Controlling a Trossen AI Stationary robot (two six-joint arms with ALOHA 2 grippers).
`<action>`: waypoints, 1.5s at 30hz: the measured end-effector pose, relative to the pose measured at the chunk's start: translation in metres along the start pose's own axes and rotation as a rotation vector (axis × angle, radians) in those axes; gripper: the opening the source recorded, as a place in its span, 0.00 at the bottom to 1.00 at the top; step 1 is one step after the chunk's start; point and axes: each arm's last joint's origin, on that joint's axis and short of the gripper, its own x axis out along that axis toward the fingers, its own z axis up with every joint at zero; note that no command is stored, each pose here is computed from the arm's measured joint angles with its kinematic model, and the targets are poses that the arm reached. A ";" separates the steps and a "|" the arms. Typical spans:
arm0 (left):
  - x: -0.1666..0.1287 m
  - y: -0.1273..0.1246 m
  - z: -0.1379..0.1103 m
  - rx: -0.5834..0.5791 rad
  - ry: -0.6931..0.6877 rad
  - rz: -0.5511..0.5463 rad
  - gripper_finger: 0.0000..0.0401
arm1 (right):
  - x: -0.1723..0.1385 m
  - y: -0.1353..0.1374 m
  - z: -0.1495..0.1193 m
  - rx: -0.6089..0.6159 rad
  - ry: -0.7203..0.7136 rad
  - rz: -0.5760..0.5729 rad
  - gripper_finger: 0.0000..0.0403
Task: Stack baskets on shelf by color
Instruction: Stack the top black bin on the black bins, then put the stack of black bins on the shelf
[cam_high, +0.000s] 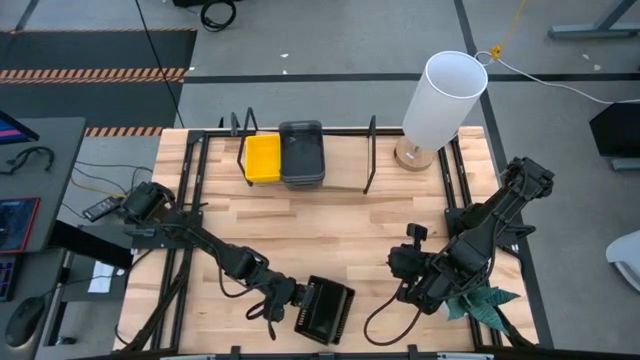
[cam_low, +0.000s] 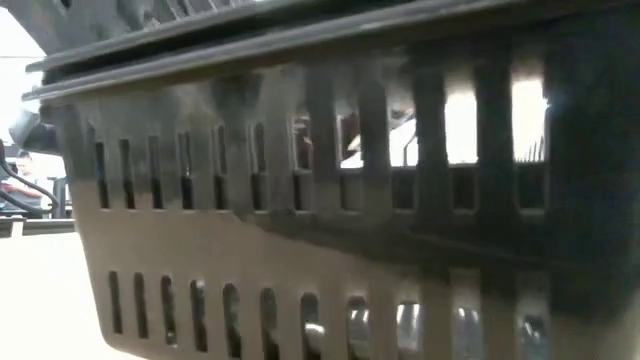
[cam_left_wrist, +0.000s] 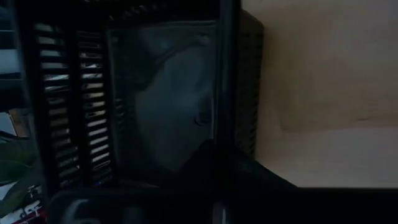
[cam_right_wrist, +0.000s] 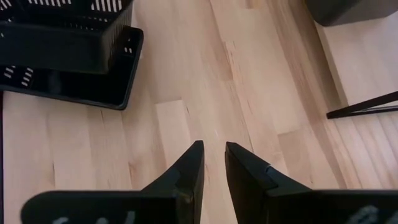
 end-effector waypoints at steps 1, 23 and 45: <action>0.000 0.000 0.000 -0.001 0.001 0.004 0.07 | 0.000 0.000 0.000 0.000 0.000 0.000 0.17; -0.003 0.010 -0.007 -0.439 -0.069 0.065 0.38 | 0.001 0.005 0.004 0.030 -0.032 0.037 0.17; -0.083 0.017 -0.007 -1.360 0.027 -0.066 0.18 | 0.107 0.060 0.064 0.139 0.003 0.425 0.17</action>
